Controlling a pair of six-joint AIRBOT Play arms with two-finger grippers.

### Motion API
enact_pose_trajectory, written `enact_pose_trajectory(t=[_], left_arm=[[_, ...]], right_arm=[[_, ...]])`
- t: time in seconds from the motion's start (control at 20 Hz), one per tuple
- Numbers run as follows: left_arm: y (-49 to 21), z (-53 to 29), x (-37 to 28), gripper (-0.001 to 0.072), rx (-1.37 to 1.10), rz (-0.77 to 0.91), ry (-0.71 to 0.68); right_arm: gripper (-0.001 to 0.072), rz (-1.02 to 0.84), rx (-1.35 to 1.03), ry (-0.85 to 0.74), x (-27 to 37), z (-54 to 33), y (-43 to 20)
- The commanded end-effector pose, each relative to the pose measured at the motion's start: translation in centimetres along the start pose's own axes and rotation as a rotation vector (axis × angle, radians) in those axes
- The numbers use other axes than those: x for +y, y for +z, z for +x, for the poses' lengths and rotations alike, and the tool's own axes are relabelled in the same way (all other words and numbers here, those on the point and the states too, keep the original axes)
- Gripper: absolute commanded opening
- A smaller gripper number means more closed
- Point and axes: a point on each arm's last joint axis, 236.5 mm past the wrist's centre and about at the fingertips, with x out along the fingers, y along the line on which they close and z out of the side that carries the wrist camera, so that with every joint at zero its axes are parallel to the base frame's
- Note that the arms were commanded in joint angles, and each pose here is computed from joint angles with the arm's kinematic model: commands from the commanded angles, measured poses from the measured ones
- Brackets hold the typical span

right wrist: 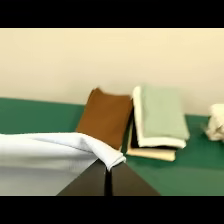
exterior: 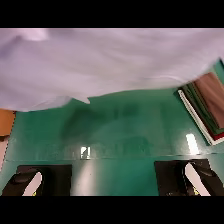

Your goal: Fold the shirts.

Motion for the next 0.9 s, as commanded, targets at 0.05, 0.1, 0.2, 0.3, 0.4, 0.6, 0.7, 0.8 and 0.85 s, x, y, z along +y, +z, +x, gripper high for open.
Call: enact_pose_trajectory(t=[0.05, 0.1, 0.2, 0.3, 0.4, 0.6, 0.7, 0.8, 0.85], left_arm=[[2.4, -1.6, -0.9, 0.0027, -0.05, -0.002, -0.006], [0.6, -0.2, -0.3, 0.0027, 0.016, -0.014, -0.005], [-4.8, 3.6, 1.4, 0.0027, 0.181, -0.059, 0.002], [-12.5, 7.6, 3.3, 0.0027, 0.389, -0.128, 0.003], [-22.6, 11.0, 4.9, 0.0027, 0.634, -0.232, -0.007], [-43.1, 13.2, 7.5, 0.0028, 1.062, -0.365, 0.0], [-51.7, 13.4, 7.6, 0.0028, 1.203, -0.383, -0.018], [-58.1, 14.2, 7.6, 0.0028, 1.276, -0.402, -0.015], [-60.3, 14.6, 7.8, 0.0028, 1.288, -0.411, -0.004]], right_arm=[[0.0017, -0.046, 0.029, -0.017, -0.1, -1.0, 1.6], [0.0017, -0.044, 0.065, 0.01, 0.0, 0.0, 1.0], [0.0017, -0.024, 0.155, 0.084, 0.6, 3.0, -1.1], [0.0017, 0.013, 0.292, 0.132, 0.5, 7.2, -5.4], [0.0017, 0.043, 0.477, 0.116, -0.5, 11.5, -11.5], [0.0017, 0.074, 0.841, 0.126, -1.1, 18.1, -25.3], [0.0017, 0.104, 0.97, 0.146, -0.6, 20.7, -31.5], [0.0017, 0.127, 1.024, 0.148, -0.5, 23.6, -36.1], [0.0017, 0.132, 1.041, 0.151, -0.3, 24.8, -37.7]])
